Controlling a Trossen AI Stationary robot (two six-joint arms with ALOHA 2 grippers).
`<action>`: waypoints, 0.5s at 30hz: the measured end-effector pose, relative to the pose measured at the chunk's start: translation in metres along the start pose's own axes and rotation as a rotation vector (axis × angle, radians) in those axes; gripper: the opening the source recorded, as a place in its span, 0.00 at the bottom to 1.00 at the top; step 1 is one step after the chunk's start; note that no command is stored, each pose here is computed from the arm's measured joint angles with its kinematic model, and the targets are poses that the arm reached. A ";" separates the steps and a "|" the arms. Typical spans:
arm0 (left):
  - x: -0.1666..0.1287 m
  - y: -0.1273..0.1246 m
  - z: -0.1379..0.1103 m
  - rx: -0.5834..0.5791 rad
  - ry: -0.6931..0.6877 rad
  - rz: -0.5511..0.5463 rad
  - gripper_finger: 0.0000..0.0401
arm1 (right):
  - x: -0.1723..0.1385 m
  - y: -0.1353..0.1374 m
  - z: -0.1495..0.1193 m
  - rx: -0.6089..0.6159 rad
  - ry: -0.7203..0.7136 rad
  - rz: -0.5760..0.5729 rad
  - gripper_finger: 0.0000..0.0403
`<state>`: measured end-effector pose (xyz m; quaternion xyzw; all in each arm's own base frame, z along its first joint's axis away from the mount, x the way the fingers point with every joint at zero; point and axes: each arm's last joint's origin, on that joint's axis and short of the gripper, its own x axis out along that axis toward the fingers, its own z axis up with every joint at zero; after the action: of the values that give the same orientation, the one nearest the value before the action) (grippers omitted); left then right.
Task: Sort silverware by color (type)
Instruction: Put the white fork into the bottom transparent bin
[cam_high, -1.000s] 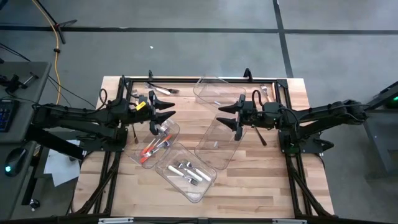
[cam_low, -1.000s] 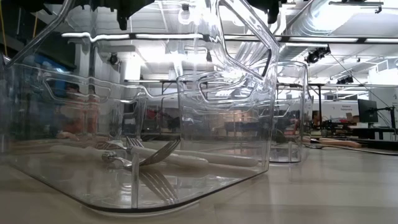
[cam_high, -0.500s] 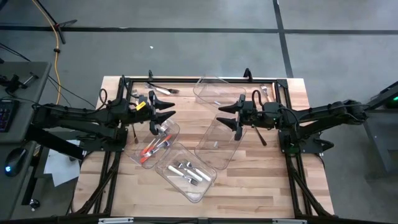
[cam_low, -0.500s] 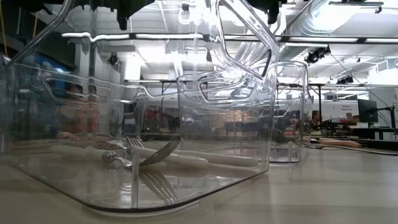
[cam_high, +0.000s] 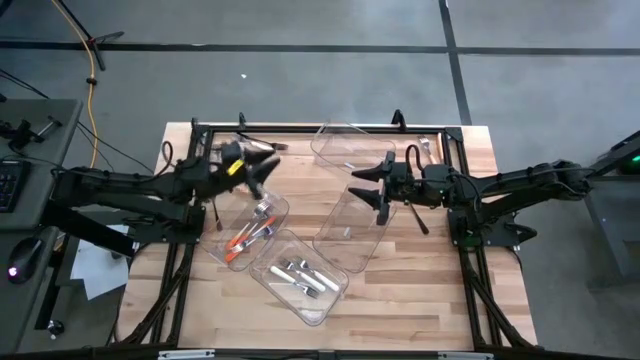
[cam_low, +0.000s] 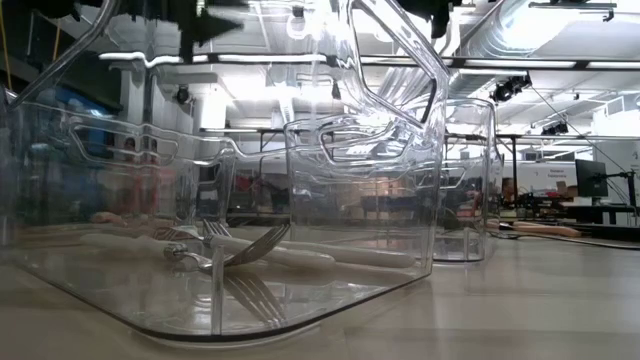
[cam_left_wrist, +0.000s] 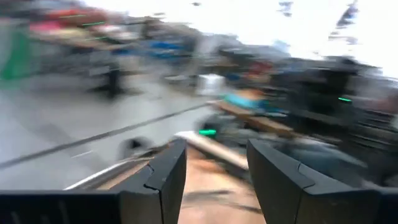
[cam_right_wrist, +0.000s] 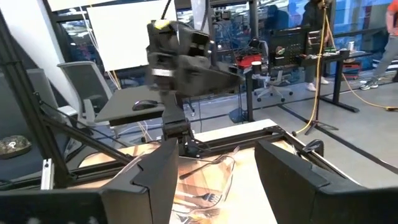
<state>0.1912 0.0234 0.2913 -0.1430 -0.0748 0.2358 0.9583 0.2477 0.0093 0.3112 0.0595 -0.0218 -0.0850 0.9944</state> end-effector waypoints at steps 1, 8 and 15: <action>0.003 0.004 0.001 -0.001 0.018 0.055 0.39 | 0.000 0.000 0.000 0.000 -0.001 -0.005 0.49; 0.040 0.043 0.036 0.037 0.259 0.274 0.39 | 0.000 -0.002 0.000 0.002 -0.004 -0.031 0.49; 0.076 0.115 0.044 0.002 0.696 0.532 0.39 | 0.001 -0.005 0.001 0.038 -0.007 -0.047 0.49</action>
<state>0.1986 0.1676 0.3032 -0.2273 0.2924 0.4121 0.8325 0.2476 0.0041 0.3113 0.0785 -0.0254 -0.1083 0.9907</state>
